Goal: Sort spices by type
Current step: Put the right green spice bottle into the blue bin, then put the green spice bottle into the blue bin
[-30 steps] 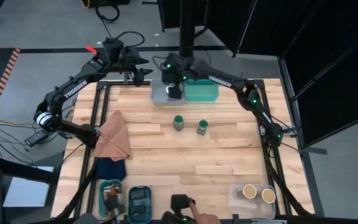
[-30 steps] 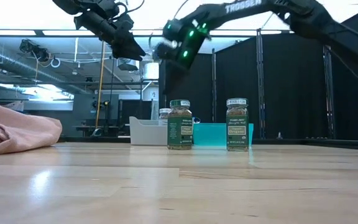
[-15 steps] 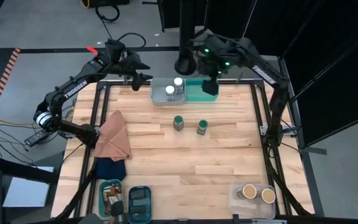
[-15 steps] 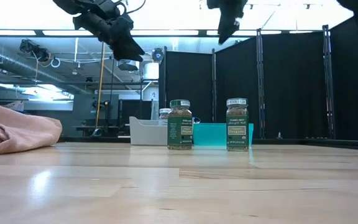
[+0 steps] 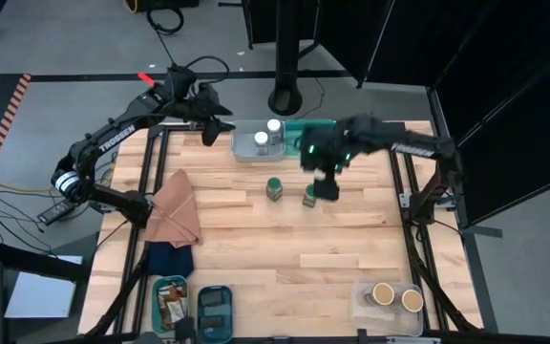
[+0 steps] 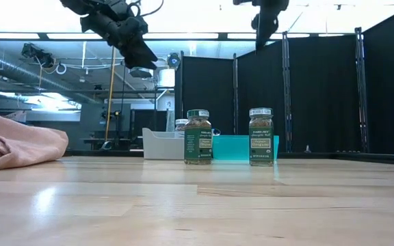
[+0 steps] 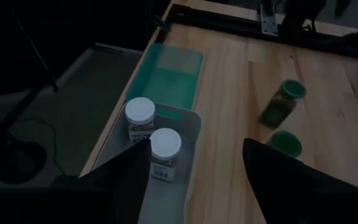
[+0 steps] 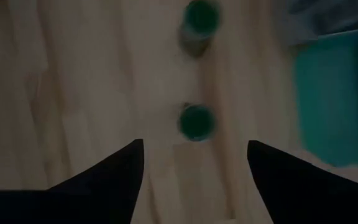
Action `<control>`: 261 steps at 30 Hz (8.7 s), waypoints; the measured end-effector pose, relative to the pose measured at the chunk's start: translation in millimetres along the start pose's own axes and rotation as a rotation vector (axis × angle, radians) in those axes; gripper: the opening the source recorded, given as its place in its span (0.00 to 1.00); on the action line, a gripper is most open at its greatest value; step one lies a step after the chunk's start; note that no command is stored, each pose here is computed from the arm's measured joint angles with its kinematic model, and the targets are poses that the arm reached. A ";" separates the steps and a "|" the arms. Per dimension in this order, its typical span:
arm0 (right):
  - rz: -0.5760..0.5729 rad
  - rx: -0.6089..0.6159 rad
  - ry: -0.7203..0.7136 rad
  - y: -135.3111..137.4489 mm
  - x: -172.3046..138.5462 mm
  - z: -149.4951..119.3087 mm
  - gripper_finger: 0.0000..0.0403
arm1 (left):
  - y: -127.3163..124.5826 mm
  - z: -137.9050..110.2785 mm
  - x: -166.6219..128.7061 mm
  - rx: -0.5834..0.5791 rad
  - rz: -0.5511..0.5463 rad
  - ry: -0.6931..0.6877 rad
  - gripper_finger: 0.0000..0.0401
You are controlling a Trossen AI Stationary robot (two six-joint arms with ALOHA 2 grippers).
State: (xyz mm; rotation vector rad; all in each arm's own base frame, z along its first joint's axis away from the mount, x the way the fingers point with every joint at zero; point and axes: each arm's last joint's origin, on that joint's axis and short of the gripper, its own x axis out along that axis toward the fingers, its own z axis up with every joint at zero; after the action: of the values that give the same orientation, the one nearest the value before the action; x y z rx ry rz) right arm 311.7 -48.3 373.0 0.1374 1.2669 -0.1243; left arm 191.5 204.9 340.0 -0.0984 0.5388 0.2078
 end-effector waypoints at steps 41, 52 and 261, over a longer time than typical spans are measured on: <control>-0.094 0.133 0.011 -13.9 151.1 -31.2 0.71 | -3.7 -0.6 1.8 0.018 -0.016 0.015 0.64; -0.096 0.131 0.025 -13.6 151.0 -32.5 0.52 | -3.7 -0.6 1.8 0.018 -0.016 0.015 0.64; -0.272 0.411 -0.412 -34.2 132.9 23.0 0.47 | -1.6 -0.5 1.7 -0.043 0.045 0.029 0.64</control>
State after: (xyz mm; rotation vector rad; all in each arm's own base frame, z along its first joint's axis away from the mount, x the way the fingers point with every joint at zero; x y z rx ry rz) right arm 366.7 -88.2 251.6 0.2770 0.8298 -0.6186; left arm 193.0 203.5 338.8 -0.1308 0.5654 0.2625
